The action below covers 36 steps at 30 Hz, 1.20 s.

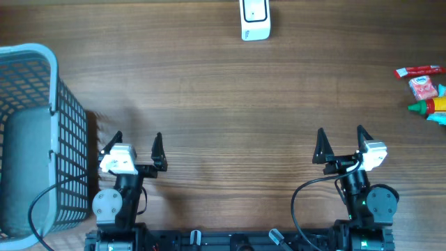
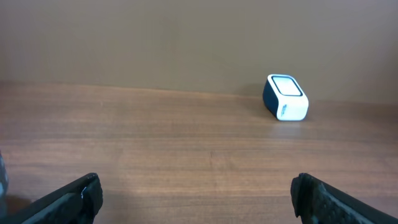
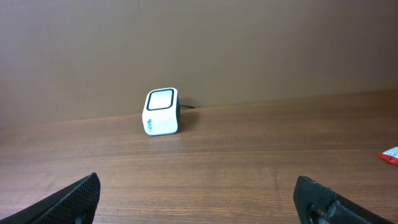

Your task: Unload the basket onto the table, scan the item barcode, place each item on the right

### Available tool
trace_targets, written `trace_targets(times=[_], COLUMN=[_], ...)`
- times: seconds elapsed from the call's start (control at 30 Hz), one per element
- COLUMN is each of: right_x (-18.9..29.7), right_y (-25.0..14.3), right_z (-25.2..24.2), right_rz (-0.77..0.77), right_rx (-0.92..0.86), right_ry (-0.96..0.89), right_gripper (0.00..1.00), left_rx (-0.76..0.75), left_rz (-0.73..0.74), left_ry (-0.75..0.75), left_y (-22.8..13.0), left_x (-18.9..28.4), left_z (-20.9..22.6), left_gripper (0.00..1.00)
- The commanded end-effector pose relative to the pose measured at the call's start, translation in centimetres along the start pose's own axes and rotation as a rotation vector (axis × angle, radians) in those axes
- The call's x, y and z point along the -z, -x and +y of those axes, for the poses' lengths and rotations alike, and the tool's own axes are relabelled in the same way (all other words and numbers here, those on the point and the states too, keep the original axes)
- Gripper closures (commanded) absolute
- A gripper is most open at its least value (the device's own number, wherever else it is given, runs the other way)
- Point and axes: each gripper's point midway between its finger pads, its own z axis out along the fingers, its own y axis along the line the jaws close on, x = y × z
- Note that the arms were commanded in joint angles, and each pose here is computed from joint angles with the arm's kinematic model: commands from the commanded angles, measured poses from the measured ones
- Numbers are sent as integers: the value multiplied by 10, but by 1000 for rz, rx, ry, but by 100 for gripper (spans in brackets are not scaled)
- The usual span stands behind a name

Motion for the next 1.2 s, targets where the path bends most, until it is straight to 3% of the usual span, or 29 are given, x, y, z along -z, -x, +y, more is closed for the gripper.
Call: trace_targets(times=[0.0, 1.17], right_x=[0, 0], right_y=[3, 3], right_z=[-2, -2], right_rz=[-13, -13], right_rx=[20, 20], right_ry=[-10, -10], right_gripper=[0, 1], left_rx=[-16, -17], left_rz=[3, 8], left_ry=[-9, -6], left_y=[-4, -6], left_x=[-1, -1], left_z=[-3, -3], left_gripper=[0, 0])
